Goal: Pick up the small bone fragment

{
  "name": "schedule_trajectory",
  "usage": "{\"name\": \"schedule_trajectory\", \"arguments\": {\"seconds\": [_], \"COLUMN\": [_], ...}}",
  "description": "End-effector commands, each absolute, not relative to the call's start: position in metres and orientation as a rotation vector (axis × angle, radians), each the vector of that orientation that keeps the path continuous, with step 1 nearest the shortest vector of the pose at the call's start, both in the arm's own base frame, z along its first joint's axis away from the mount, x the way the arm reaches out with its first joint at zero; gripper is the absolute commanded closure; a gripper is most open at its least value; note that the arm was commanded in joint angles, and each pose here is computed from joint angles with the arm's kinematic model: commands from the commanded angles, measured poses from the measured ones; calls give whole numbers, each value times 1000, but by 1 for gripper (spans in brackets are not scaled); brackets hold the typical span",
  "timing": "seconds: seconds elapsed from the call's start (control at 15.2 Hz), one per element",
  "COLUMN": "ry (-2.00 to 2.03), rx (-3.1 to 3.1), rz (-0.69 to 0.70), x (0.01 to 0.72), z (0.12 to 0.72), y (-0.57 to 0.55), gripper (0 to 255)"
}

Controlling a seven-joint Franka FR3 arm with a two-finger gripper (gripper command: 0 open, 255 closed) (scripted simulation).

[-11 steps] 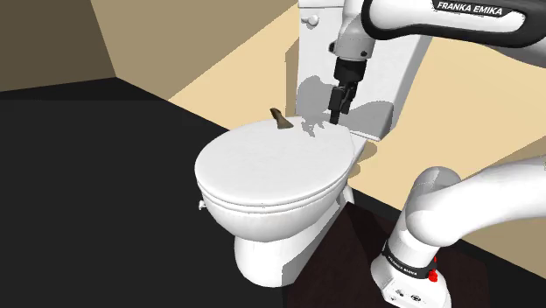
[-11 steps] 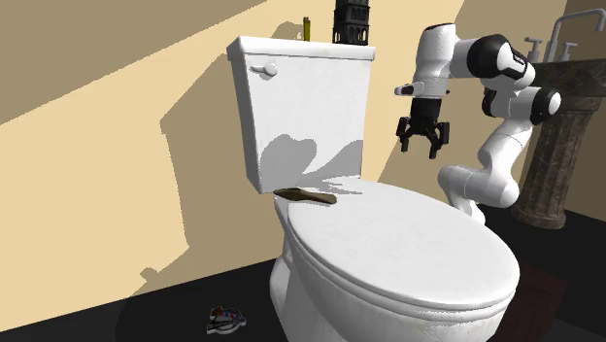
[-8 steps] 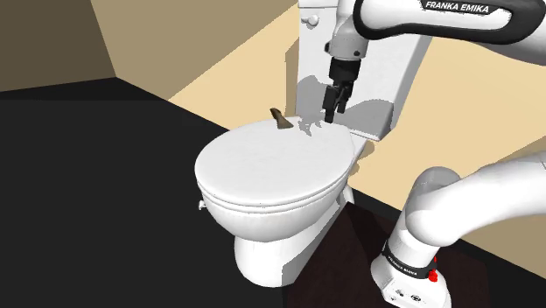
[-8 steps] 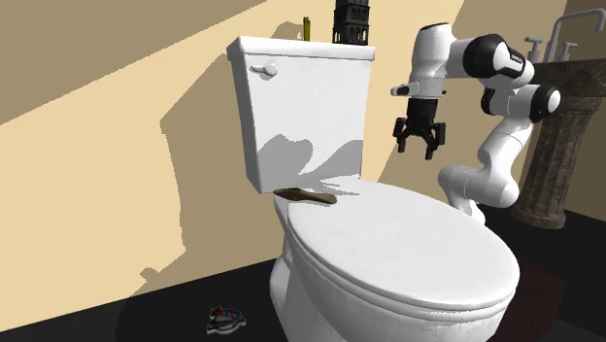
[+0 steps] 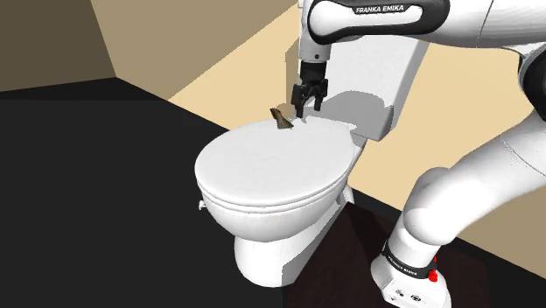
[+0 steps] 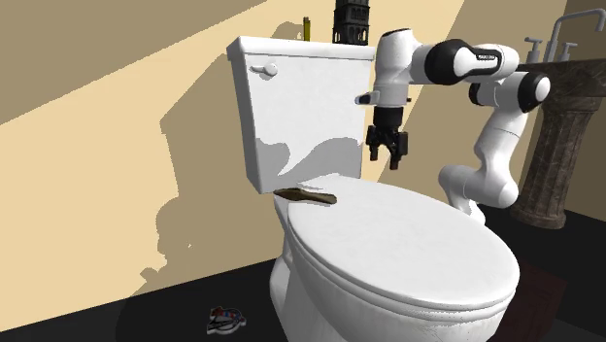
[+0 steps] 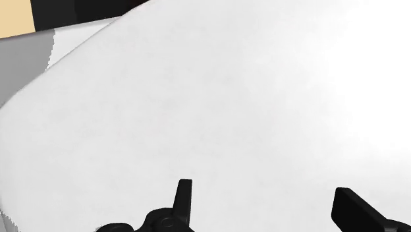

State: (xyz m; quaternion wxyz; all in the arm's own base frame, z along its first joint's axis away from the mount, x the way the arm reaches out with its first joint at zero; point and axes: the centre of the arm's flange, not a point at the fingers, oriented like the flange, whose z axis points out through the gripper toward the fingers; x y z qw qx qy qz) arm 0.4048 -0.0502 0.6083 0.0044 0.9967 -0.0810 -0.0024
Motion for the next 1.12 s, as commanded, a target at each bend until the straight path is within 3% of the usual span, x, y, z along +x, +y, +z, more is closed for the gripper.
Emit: {"name": "schedule_trajectory", "arguments": {"seconds": [0.0,1.06], "ry": [-333,-929], "rx": [3117,3007], "rz": [-19,-108], "x": [431,612], "z": [602,554], "y": [-58,-167], "gripper": [0,0]}}
